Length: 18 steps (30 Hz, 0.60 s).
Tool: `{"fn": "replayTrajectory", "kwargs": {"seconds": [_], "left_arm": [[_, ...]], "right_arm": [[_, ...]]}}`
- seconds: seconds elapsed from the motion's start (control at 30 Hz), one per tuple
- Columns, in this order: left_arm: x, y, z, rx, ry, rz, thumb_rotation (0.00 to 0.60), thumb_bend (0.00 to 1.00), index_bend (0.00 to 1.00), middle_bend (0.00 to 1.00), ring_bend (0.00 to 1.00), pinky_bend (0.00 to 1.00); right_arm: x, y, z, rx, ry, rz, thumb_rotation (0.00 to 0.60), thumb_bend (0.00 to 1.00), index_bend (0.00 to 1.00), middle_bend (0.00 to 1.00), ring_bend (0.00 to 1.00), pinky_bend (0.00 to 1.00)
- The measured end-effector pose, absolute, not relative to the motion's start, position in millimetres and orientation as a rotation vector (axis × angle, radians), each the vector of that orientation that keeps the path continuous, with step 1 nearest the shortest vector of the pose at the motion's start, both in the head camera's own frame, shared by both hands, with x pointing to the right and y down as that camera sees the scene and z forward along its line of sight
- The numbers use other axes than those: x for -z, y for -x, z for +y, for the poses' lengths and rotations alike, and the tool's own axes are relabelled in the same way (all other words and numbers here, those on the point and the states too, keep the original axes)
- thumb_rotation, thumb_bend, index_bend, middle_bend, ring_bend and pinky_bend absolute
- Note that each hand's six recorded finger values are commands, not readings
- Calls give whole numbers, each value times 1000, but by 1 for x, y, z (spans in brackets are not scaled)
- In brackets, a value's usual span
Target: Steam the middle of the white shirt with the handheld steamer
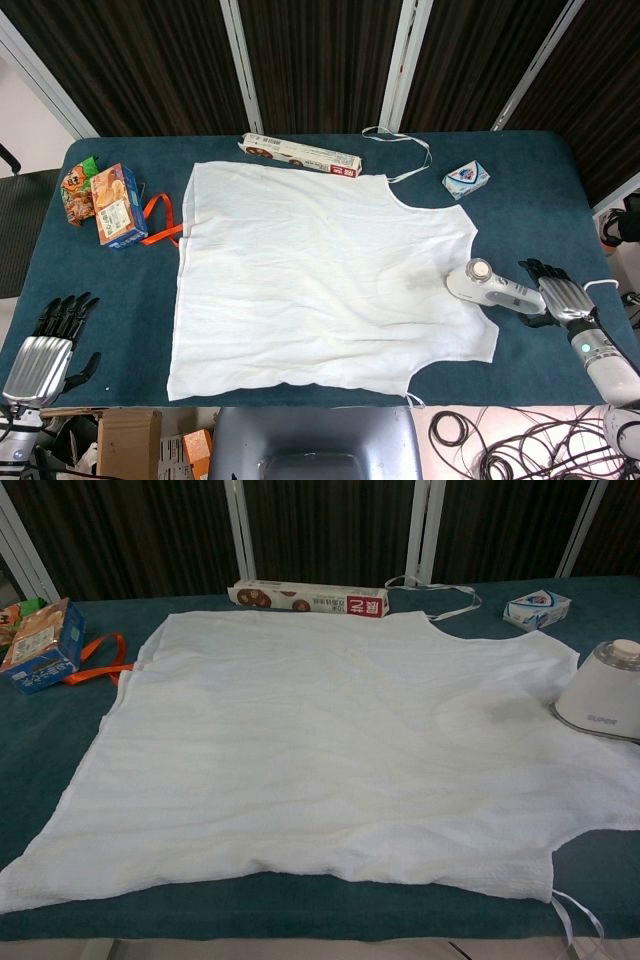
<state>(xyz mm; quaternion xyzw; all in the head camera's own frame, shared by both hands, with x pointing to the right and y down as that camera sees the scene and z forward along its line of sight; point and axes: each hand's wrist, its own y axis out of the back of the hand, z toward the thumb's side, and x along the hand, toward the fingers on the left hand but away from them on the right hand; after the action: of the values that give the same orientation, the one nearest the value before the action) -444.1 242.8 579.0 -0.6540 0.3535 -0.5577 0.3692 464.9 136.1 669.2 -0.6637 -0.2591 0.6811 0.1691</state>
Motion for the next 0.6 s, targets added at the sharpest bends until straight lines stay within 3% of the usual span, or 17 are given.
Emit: {"fn": "replayTrajectory", "kwargs": {"seconds": [0.4,0.6], "left_arm": [[-582,441,243,1430,1691,887,600,377,0,41,0,0],[-581,440,245,1429,1693,886,600,376,0,40,0,0]], "right_arm": [[-669,-462,137,-1904,1947,-754,600,237,2,25,0,19],[-670,-461,139,-1902,2004,-799,600,238,129,129,53,180]]}}
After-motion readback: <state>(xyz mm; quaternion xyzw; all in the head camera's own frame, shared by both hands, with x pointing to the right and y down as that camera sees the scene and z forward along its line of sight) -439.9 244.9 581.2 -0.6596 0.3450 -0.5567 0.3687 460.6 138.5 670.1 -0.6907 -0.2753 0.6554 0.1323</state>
